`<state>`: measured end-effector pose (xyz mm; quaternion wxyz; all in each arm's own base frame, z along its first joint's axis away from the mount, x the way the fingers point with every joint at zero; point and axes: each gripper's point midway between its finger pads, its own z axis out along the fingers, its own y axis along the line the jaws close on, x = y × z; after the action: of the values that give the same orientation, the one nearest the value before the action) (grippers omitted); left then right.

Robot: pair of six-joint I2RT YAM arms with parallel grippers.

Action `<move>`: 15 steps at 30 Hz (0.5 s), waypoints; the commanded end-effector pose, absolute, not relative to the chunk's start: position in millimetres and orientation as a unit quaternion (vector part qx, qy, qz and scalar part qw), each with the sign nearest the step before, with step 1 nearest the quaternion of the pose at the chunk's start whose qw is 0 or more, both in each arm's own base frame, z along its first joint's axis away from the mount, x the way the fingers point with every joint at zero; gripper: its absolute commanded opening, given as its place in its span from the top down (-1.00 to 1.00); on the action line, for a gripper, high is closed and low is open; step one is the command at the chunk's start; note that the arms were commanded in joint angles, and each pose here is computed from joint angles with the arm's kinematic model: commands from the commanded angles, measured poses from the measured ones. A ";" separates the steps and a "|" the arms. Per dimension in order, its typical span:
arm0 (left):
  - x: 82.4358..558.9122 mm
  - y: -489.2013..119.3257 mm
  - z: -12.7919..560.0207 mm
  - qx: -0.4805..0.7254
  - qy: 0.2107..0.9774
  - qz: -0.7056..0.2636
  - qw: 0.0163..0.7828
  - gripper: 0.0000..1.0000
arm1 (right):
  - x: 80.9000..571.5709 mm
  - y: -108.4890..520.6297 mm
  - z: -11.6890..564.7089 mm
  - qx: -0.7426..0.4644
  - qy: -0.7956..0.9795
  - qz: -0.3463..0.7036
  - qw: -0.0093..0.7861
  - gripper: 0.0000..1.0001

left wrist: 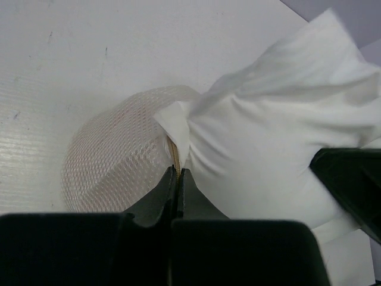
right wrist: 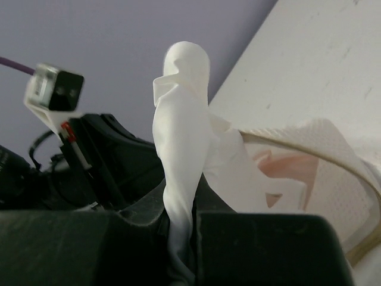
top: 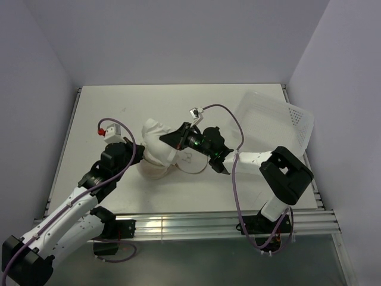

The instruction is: Place the bra in the laundry bag and zip it closed

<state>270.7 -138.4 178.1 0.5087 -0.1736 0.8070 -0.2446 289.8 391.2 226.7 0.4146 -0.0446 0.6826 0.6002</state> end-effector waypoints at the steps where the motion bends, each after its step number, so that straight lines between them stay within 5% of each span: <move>1: 276.7 -141.7 199.2 -0.178 0.778 -0.274 0.537 1.00 | 275.7 391.3 225.5 -0.070 0.666 0.612 0.421 1.00; 15: 286.6 -154.5 221.3 -0.158 0.765 -0.296 0.550 1.00 | 238.4 401.0 155.1 -0.171 0.729 0.564 0.348 1.00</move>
<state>276.0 -144.9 186.2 0.5206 -0.1697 0.7941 -0.2639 257.5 396.4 164.7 0.3565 -0.1220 0.7281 0.5726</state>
